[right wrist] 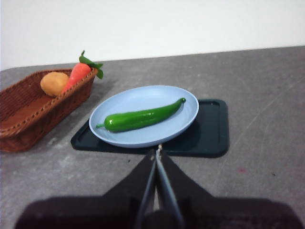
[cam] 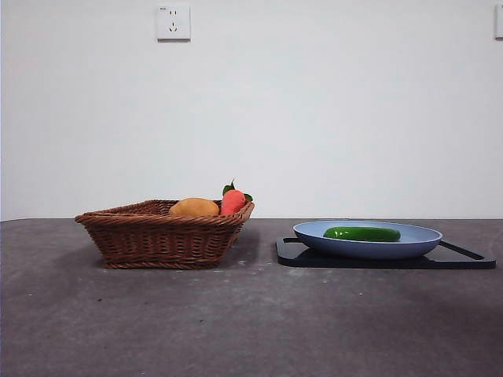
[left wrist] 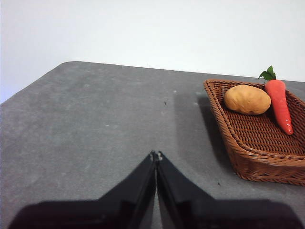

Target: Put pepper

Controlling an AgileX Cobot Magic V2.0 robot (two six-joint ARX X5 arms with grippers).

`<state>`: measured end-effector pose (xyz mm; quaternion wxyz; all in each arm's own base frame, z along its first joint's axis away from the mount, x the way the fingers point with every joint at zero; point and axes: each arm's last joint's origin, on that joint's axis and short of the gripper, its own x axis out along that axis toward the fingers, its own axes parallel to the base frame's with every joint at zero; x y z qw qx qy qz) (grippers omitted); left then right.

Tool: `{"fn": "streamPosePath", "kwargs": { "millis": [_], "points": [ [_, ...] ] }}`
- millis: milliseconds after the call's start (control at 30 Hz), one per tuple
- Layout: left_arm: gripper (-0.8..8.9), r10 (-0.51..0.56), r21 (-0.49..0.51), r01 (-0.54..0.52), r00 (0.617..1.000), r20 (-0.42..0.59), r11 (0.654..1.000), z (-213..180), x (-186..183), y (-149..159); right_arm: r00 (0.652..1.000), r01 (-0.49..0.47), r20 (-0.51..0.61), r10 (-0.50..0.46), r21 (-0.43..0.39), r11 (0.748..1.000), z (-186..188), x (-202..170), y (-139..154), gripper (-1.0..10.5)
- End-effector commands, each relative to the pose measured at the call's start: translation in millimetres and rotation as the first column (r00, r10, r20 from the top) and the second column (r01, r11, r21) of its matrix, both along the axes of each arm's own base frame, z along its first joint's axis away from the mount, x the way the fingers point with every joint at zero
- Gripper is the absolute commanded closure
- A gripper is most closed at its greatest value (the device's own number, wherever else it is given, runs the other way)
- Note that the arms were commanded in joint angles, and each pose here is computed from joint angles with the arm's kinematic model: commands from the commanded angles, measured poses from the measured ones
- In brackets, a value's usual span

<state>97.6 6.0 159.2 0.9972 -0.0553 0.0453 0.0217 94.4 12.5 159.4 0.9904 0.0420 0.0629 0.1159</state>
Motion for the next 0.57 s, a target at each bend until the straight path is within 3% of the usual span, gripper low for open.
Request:
{"fn": "streamPosePath", "kwargs": {
  "millis": [33, 567],
  "points": [
    [8.05, 0.003, -0.003, -0.003, 1.000, 0.002, 1.000, -2.5, 0.4, 0.3, 1.000, 0.006, -0.001, -0.006, 0.008, 1.000, -2.1, 0.3, -0.1, 9.4],
    [8.05, 0.003, -0.003, -0.003, 1.000, 0.002, 1.000, -2.5, 0.4, 0.3, 0.999, 0.005, -0.040, -0.004, 0.011, 1.000, -8.4, 0.7, 0.0, 9.4]
  ]
}}
